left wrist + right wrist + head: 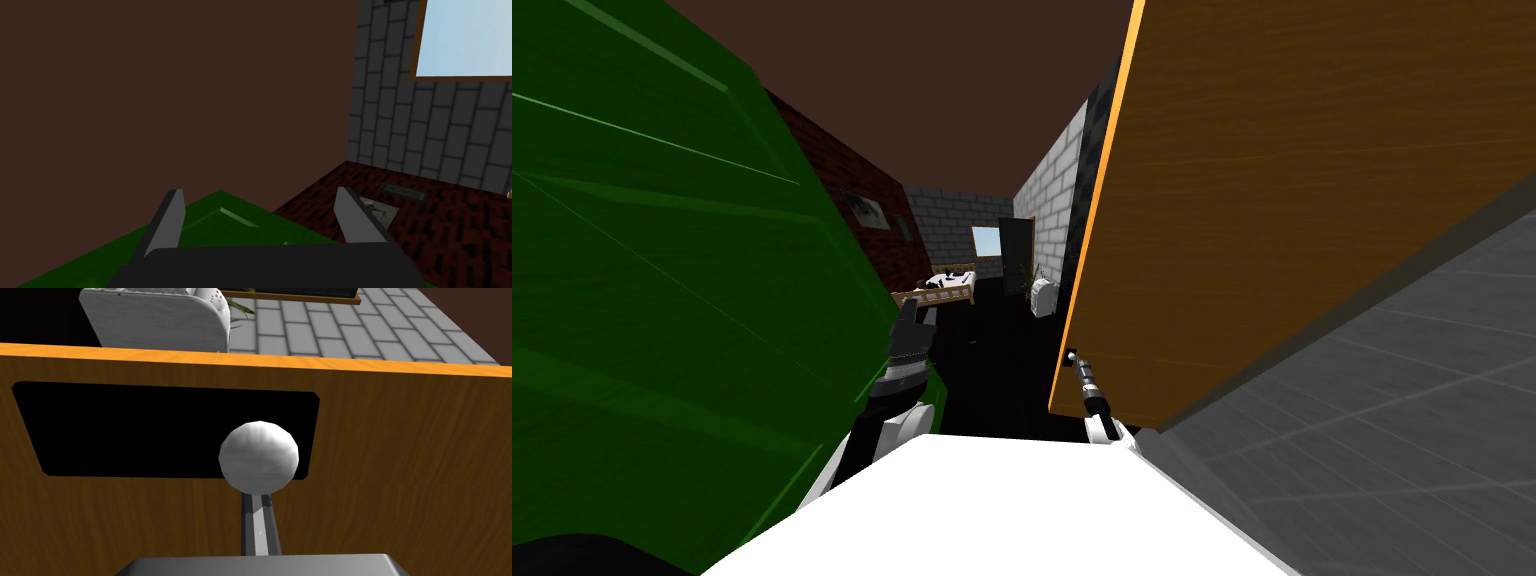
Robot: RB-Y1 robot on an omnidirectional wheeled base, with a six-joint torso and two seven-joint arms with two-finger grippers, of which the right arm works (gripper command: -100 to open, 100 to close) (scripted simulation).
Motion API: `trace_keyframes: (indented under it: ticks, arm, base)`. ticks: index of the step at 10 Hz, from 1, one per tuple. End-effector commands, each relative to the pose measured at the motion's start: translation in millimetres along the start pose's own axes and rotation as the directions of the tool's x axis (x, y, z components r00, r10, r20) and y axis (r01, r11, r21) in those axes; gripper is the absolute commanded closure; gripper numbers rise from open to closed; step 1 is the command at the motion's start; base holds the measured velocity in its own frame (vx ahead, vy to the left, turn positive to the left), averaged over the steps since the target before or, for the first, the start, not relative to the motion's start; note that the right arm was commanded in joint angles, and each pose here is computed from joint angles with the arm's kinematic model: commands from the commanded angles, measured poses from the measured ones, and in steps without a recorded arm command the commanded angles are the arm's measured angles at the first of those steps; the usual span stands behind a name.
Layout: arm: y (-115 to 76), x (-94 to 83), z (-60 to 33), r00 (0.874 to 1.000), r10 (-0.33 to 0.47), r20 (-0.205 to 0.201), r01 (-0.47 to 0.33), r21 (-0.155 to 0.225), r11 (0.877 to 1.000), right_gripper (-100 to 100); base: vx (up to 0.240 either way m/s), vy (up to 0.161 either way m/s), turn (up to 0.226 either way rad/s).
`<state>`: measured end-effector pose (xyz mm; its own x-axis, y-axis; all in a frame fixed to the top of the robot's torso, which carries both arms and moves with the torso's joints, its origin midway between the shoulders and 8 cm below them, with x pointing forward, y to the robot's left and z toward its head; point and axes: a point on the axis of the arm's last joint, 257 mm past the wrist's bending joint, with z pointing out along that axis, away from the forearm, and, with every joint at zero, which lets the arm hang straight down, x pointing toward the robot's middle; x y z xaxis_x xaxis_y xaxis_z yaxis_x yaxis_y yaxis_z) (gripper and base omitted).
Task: Push the door open
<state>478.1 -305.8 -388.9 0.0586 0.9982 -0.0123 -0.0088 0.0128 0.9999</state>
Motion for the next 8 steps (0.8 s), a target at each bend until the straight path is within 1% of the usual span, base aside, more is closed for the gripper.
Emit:
trace_keyframes:
  ticks: [1,3,4,6,7,8]
  arm:
    - [-2.4,3.8,-1.6,1.000,0.003,-0.006,-0.003,0.006,1.000,-100]
    - [-2.3,6.2,-0.9,1.000,0.006,-0.009,-0.006,0.007,1.000,-100]
    - [-2.3,8.3,-0.3,1.000,0.008,-0.012,-0.008,0.008,1.000,-100]
    - [-2.4,11.4,0.3,1.000,0.012,-0.015,-0.012,0.010,1.000,-100]
    - [-2.4,10.3,-0.2,1.000,0.011,-0.014,-0.011,0.009,1.000,-100]
    - [-2.8,9.0,-1.4,1.000,0.010,-0.011,-0.010,0.008,1.000,-100]
  base:
    - [-0.190,0.038,-0.020]
    - [-0.203,0.030,-0.016]
    - [-0.263,0.066,-0.053]
    - [-0.259,0.103,-0.040]
    - [-0.107,0.050,-0.014]
    - [0.097,0.015,0.021]
